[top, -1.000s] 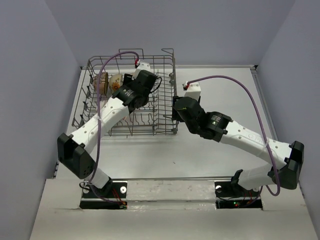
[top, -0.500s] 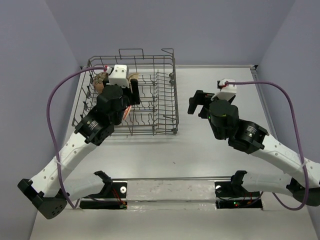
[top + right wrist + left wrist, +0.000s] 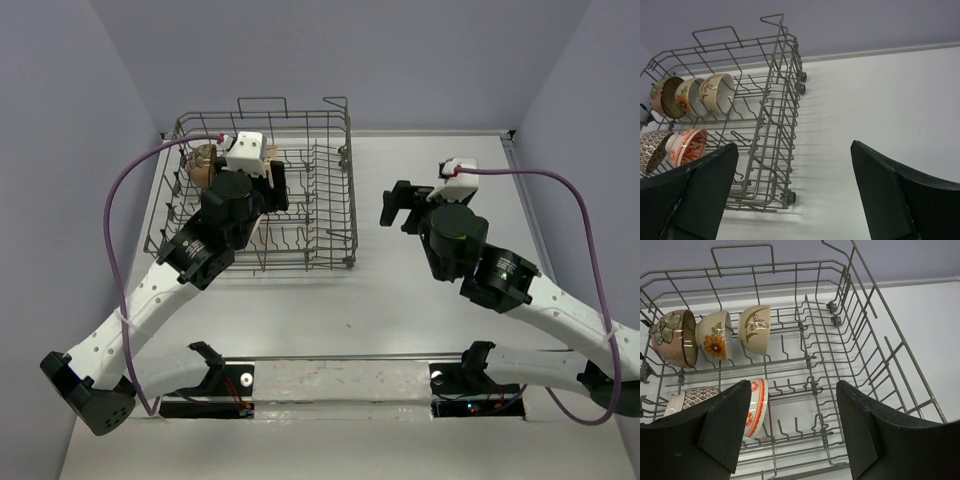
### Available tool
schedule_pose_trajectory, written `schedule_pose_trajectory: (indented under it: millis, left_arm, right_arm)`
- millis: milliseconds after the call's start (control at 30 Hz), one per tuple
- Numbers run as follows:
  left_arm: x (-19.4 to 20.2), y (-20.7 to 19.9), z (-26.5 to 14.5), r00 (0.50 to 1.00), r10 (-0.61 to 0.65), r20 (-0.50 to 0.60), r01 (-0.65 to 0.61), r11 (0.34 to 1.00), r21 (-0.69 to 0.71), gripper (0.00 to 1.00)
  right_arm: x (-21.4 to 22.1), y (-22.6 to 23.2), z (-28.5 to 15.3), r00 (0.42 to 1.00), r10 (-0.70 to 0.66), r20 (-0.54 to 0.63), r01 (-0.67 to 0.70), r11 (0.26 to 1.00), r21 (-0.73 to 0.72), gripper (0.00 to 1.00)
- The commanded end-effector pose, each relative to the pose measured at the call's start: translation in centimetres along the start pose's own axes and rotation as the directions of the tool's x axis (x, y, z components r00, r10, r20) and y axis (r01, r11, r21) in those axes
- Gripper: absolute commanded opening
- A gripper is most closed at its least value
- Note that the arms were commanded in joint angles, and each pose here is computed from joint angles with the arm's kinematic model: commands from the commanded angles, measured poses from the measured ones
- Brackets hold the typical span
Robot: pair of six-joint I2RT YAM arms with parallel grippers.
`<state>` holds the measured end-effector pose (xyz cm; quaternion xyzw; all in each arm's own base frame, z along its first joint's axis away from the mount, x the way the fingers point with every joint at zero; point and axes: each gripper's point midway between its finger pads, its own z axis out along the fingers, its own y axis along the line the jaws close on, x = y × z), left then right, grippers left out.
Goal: Load the bowls into the dish rack
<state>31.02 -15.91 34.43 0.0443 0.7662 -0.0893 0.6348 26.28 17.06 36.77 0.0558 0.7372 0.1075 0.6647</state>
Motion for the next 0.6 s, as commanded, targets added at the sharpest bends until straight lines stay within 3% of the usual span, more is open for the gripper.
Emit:
schedule_pose_trajectory:
  millis: [0,200,233,300,333,433,500,567]
  left_arm:
    - [-5.4,-0.5,-0.6,0.992,-0.062,0.114,0.061,0.998,0.013,0.79]
    - [-11.6,-1.7,1.1,0.984,-0.089,0.152,0.094,0.995,-0.026,0.81]
    - [-14.5,-1.7,0.4,0.974,-0.114,0.196,0.120,0.993,-0.018,0.81]
    - [-15.5,-2.6,1.9,0.976,-0.106,0.190,0.113,0.993,-0.023,0.83]
    - [-18.1,-2.6,0.9,0.964,-0.129,0.231,0.135,0.991,-0.009,0.84]
    - [-20.3,-3.9,1.6,0.959,-0.144,0.245,0.141,0.990,0.032,0.85]
    - [-20.5,-4.9,2.4,0.961,-0.142,0.239,0.132,0.990,0.059,0.85]
    - [-21.0,-5.1,2.4,0.957,-0.147,0.250,0.135,0.989,0.067,0.86]
  right_arm:
    - [-3.6,1.9,0.6,0.997,0.009,0.080,-0.008,1.000,-0.013,1.00]
    - [-7.4,5.4,3.0,0.990,-0.048,0.131,0.053,0.998,-0.035,1.00]
    - [-8.1,5.6,3.4,0.989,-0.054,0.139,0.059,0.998,-0.031,1.00]
    - [-10.3,6.2,4.6,0.983,-0.068,0.168,0.071,0.997,-0.009,1.00]
    - [-10.8,6.2,5.2,0.982,-0.078,0.172,0.080,0.997,-0.002,1.00]
    - [-12.5,5.4,8.9,0.988,-0.074,0.137,0.076,0.997,-0.008,1.00]
    - [-11.0,5.4,11.9,0.995,-0.079,0.062,0.081,0.996,-0.036,1.00]
    - [-12.6,2.8,14.1,0.997,-0.037,0.062,0.036,0.999,0.007,1.00]
